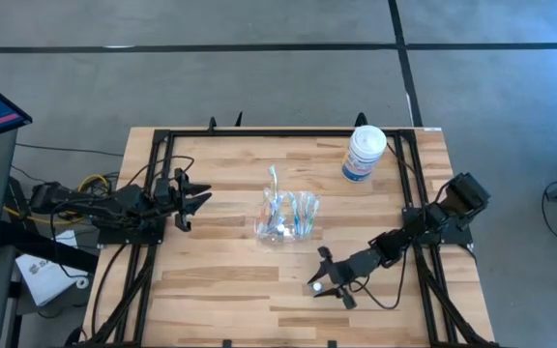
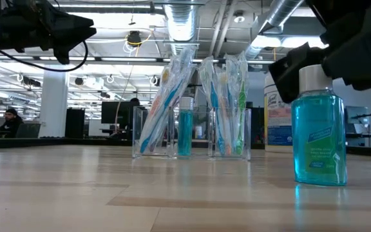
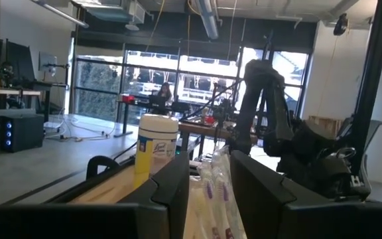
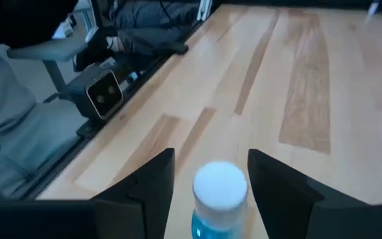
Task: Pick & Place toothbrushing station
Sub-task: Put the mouthwash into the transparent organizer
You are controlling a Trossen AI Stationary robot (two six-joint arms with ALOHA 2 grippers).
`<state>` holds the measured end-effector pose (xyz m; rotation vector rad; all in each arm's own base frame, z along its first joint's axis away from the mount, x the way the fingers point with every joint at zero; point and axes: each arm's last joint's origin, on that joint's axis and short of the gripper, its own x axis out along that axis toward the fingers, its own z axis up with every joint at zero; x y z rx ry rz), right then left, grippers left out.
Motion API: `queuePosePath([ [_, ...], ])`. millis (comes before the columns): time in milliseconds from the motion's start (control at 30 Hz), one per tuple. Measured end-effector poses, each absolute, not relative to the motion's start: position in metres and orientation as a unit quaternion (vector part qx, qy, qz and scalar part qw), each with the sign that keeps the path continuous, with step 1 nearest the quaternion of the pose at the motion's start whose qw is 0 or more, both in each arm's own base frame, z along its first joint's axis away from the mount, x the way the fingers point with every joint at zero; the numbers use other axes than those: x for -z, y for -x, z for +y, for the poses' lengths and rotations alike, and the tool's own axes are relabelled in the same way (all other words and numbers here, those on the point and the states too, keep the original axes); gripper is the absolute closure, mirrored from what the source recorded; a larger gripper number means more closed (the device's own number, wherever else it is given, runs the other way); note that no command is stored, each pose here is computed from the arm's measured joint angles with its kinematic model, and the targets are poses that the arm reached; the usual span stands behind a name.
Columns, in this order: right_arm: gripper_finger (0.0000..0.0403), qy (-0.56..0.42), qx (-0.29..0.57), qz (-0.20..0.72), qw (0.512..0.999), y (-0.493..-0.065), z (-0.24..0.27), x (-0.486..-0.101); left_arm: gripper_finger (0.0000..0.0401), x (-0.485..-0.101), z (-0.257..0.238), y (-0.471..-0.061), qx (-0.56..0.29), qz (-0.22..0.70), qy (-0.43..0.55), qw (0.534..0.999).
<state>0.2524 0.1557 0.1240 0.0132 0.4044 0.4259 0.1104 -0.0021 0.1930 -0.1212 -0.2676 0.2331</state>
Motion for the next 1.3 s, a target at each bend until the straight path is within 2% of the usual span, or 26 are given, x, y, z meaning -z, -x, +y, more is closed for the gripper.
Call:
queuePosePath([
  [167, 0.0249, -0.001, -0.212, 0.194, 0.958, -0.253, 0.156, -0.126, 0.0297, -0.192, -0.002, -0.111, -0.116, -0.128, 0.059, 0.983],
  [333, 0.0317, 0.002, -0.212, 0.202, 0.956, -0.252, 0.156, -0.125, 0.0297, -0.192, -0.002, -0.111, -0.116, -0.128, 0.059, 0.983],
  [867, 0.0318, -0.009, -0.204, 0.202, 0.958, -0.263, 0.149, -0.132, 0.0297, -0.192, -0.002, -0.111, -0.116, -0.129, 0.059, 0.983],
  [1300, 0.0318, -0.025, -0.17, 0.156, 0.973, -0.262, 0.13, -0.173, 0.0297, -0.192, -0.002, -0.111, -0.116, -0.129, 0.059, 0.983],
])
